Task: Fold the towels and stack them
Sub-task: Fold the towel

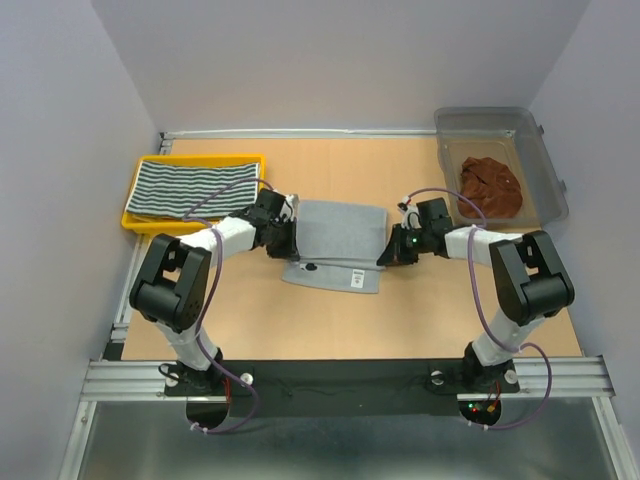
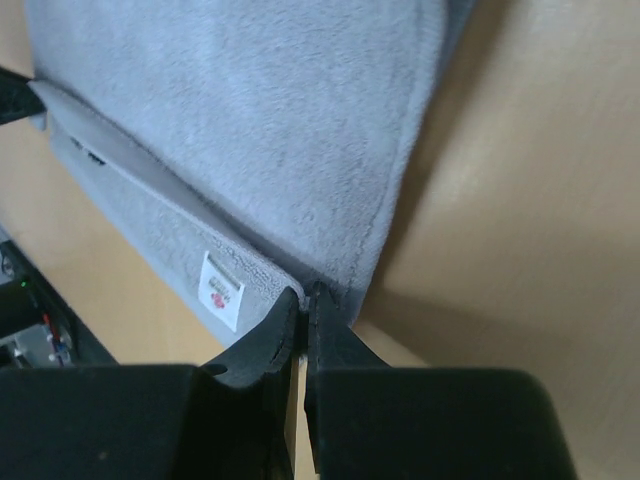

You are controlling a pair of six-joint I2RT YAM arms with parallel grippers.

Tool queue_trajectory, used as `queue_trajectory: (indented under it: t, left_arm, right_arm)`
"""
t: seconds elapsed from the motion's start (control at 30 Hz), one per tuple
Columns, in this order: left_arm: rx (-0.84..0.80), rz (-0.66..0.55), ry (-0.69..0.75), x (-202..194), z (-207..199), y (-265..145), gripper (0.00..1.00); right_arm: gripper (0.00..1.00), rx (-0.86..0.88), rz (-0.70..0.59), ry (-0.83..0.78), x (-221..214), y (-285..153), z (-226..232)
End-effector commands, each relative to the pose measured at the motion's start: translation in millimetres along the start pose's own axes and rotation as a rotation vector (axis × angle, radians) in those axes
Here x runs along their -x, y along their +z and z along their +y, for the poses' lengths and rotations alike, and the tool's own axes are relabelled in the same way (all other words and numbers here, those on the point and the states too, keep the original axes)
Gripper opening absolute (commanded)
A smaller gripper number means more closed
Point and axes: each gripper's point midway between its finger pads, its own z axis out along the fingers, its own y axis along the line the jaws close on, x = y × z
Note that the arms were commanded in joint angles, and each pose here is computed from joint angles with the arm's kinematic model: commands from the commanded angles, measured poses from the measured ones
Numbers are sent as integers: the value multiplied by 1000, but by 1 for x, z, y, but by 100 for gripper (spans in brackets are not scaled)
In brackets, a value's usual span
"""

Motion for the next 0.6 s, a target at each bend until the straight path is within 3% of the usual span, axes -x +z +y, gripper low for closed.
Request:
queue_trajectory:
  t: [0.0,0.1,0.23,0.57]
  left_arm:
    - [16,-76,-112,3,4,-6,0]
    - [-74,-60,-127,-16,-22,-4,0]
    - [-121,-97,-124,-9,-43,-10,0]
    - [115,-223,-21,47,-19,-49,0]
  right_arm:
    - [0,-208,-74,73,18,-7,-48]
    - [1,-281,-134,90,40,-18,-72]
    - [1,-276,-202,43,71,-31,-69]
    - [0,-131,-252,-53,89,-60,-18]
